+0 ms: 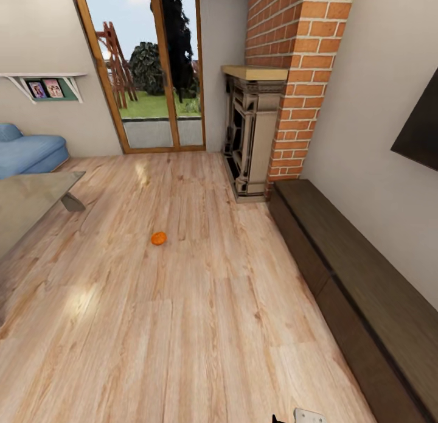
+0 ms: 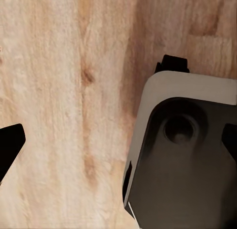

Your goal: Place each of the two pumpkins and all three candles from the living room inside a cabinet in the living room (use any cabinet), then make sure every cabinet is closed, and position the cauldron so it is next to a table in the living room.

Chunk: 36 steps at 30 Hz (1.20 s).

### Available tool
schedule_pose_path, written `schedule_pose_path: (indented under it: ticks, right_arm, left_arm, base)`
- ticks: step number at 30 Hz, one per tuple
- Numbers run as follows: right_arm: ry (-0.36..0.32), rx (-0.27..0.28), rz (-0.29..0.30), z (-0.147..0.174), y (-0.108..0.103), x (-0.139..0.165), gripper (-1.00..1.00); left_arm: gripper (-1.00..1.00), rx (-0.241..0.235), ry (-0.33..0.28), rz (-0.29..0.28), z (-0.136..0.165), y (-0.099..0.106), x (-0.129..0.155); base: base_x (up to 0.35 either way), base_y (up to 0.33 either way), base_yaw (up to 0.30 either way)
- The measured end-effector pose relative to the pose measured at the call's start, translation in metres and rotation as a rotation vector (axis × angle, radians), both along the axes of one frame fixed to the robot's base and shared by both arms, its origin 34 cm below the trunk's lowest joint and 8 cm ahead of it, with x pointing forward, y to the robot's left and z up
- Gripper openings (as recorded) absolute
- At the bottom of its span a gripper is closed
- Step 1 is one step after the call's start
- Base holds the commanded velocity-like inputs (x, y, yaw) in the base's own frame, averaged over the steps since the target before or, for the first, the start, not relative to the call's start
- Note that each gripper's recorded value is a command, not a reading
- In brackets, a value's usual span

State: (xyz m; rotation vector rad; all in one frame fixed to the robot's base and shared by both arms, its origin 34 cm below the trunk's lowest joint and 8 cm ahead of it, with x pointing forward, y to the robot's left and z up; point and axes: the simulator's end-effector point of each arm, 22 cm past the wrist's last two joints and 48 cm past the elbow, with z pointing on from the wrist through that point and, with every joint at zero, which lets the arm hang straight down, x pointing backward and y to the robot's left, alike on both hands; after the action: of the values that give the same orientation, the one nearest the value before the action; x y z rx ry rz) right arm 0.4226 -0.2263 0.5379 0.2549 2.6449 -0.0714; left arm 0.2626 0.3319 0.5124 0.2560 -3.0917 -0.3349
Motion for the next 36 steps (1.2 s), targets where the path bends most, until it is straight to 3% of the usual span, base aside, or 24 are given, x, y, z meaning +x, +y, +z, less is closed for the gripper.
schedule_pose_path:
  ticks: [5, 7, 10, 13, 19, 22, 25, 29, 32, 36]
  right_arm:
    - [0.001, 0.000, 0.000, 0.000, 0.000, 0.000, 1.00]
    - [0.001, 0.000, 0.001, 0.000, 0.000, 0.000, 1.00]
    - [0.001, 0.001, 0.001, 0.000, 0.000, 0.000, 1.00]
    - [0.002, -0.001, 0.000, 0.000, -0.001, -0.001, 1.00]
    - [0.006, -0.003, -0.001, -0.001, -0.002, -0.002, 1.00]
    - [0.006, -0.002, 0.000, -0.001, -0.002, -0.002, 1.00]
    - [0.005, -0.005, 0.015, 0.000, -0.001, -0.002, 1.00]
    - [0.002, -0.011, 0.041, 0.000, 0.000, -0.001, 1.00]
    - [0.000, -0.013, 0.052, 0.000, 0.001, 0.000, 1.00]
    - [-0.002, -0.013, 0.056, 0.000, 0.002, 0.001, 1.00]
  left_arm:
    - [1.00, 0.006, -0.040, -0.007, 0.000, 0.002, 0.009]
    - [1.00, -0.023, -0.050, -0.010, -0.001, -0.003, 0.011]
    - [1.00, -0.107, -0.067, -0.009, -0.003, -0.015, 0.015]
    - [1.00, -0.191, -0.087, -0.005, -0.001, -0.003, 0.021]
    - [1.00, -0.216, -0.125, 0.036, 0.003, 0.011, 0.044]
    - [1.00, -0.201, -0.141, 0.063, 0.005, 0.019, 0.062]
    - [1.00, -0.107, -0.204, 0.080, 0.013, 0.045, 0.109]
    - [1.00, 0.003, -0.280, 0.120, 0.026, 0.066, 0.149]
    - [1.00, 0.056, -0.344, 0.160, 0.036, 0.074, 0.173]
    - [1.00, 0.091, -0.410, 0.185, 0.043, 0.080, 0.189]
  base:
    - [0.018, 0.000, 0.000]
    - [0.046, 0.004, 0.000]
    - [0.164, 0.068, -0.018]
    - [0.191, 0.051, -0.054]
    - [0.067, 0.020, -0.011]
    - [0.170, 0.098, -0.002]
    - [0.242, 0.133, 0.000]
    - [0.274, 0.139, 0.000]
    - [0.287, 0.140, 0.000]
    - [0.298, 0.134, 0.000]
